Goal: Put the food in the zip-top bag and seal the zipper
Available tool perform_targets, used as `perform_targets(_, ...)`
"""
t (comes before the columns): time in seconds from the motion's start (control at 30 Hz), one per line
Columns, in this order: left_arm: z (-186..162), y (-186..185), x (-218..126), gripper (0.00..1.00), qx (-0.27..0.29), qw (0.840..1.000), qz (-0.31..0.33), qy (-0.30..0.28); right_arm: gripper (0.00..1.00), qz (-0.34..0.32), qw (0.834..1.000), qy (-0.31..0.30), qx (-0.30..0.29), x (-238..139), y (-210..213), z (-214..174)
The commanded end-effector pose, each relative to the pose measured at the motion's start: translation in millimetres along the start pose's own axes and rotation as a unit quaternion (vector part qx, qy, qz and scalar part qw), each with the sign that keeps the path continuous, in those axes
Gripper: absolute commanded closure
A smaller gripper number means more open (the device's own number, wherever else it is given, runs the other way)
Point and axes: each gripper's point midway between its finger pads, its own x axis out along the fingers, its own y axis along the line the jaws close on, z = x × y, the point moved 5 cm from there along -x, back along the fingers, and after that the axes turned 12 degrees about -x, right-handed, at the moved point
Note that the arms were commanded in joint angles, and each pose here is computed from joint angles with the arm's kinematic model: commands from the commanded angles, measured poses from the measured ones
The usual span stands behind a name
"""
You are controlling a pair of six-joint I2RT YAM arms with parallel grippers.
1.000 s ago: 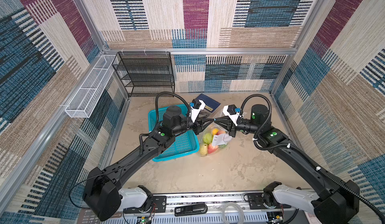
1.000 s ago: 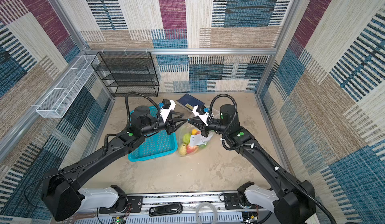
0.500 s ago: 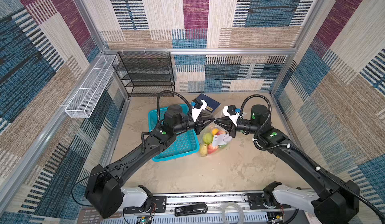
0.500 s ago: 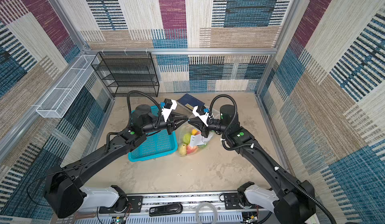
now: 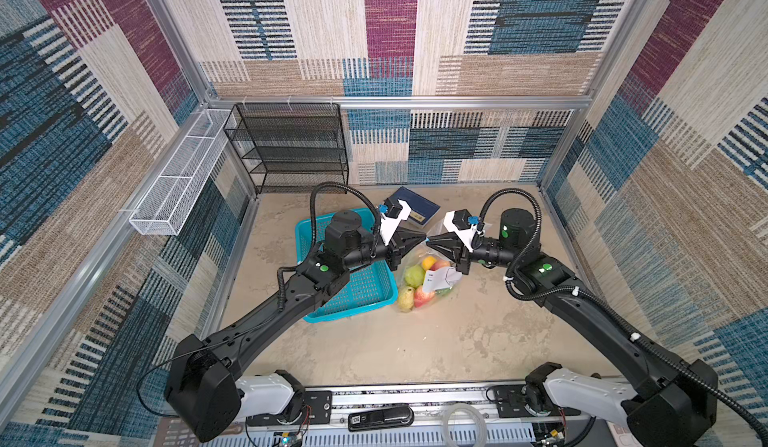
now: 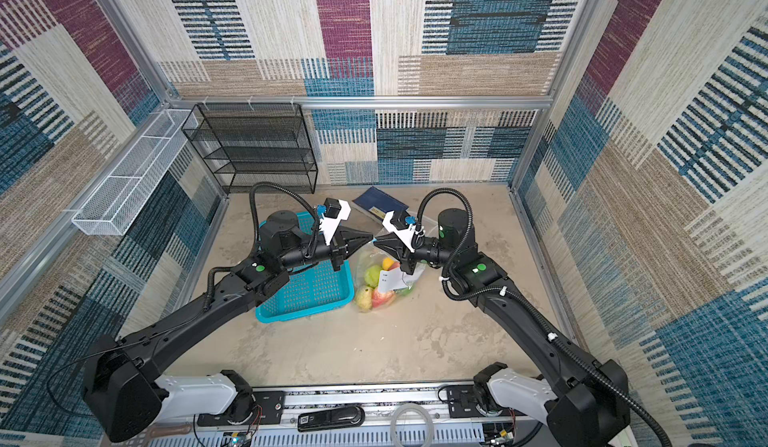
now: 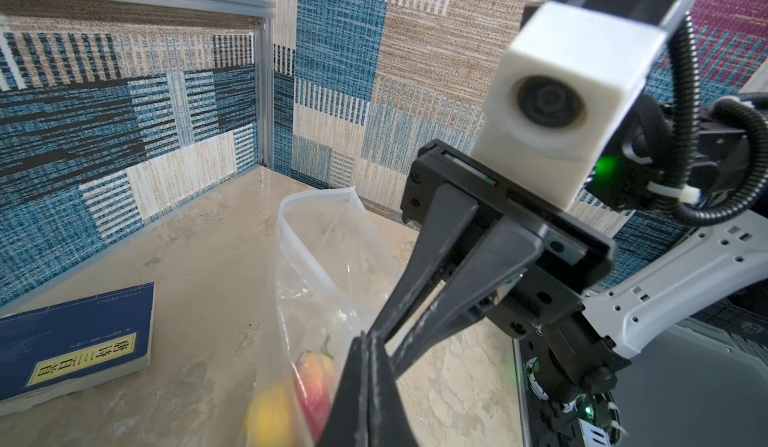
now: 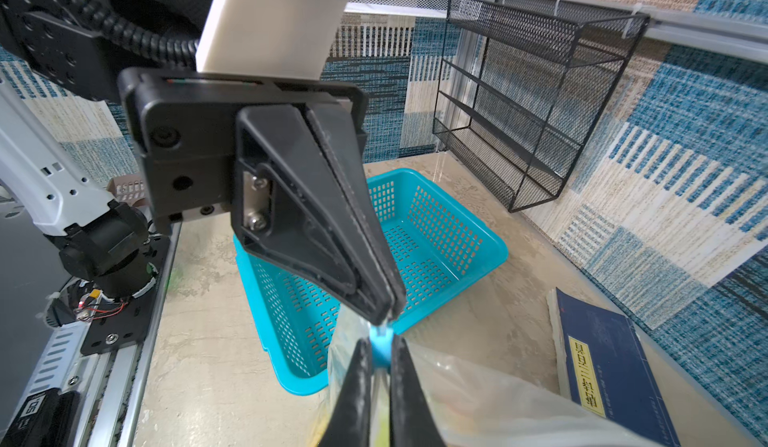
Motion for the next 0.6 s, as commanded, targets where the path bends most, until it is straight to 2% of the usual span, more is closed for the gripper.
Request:
perform_targets(0.0,20.3,16.0,-6.0,1.0,-0.006,0.997,0.061,-0.046,0.95,-0.02,1.0,0.009,0.0,-4.3,-3.9,2.1)
perform_targets(0.27,47.6,27.0,-6.4,1.0,-0.006,0.992,0.094,-0.08,0.95,-0.046,0.998,0.036,0.01,-12.1,-4.2,-3.3)
perform_targets(0.57,70.9,57.7,-5.4,1.0,-0.027,0.983,0.15,-0.105,0.95,-0.098,0.991,0.085,0.034,-28.6,-3.6,-15.4)
